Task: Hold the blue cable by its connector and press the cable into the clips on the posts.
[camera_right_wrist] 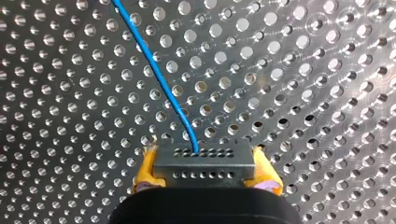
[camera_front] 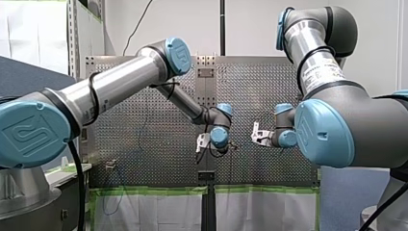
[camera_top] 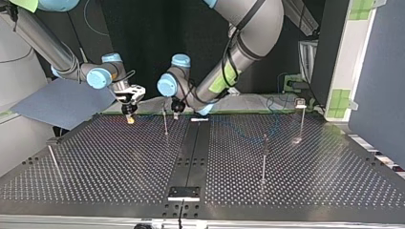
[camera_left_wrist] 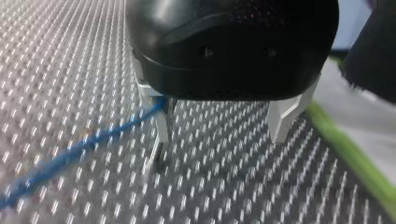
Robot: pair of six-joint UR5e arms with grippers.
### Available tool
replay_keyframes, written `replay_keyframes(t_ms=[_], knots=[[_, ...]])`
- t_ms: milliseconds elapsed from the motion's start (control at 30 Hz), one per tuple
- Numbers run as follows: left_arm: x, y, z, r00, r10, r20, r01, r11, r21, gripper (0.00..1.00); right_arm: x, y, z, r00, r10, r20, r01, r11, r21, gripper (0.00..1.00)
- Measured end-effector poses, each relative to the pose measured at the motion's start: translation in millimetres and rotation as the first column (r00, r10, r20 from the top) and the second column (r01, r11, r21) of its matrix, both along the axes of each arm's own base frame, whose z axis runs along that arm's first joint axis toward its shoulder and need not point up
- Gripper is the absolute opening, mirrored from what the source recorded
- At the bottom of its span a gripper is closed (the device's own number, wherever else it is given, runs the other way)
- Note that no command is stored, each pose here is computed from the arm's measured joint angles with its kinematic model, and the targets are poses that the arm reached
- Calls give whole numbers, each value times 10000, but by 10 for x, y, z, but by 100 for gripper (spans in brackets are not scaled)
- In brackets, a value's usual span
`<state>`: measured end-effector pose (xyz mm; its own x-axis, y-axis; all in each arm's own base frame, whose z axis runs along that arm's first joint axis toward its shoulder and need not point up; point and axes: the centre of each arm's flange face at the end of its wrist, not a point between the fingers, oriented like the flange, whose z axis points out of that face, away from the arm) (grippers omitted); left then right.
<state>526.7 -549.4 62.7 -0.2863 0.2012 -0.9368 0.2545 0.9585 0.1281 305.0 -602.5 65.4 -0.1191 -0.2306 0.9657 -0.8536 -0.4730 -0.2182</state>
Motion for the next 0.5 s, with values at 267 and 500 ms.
replay_keyframes(t_ms=[267, 500], knots=[[-337, -88, 186, 9987, -299, -418, 296, 9995, -66, 100, -28, -12, -2, 9999, -59, 93, 58, 10000, 78, 0], [-558, -106, 461, 9994, -355, -31, 353, 9986, -389, 100, -37, -17, -3, 9999, -2, 169, 0, 9999, 104, 0]])
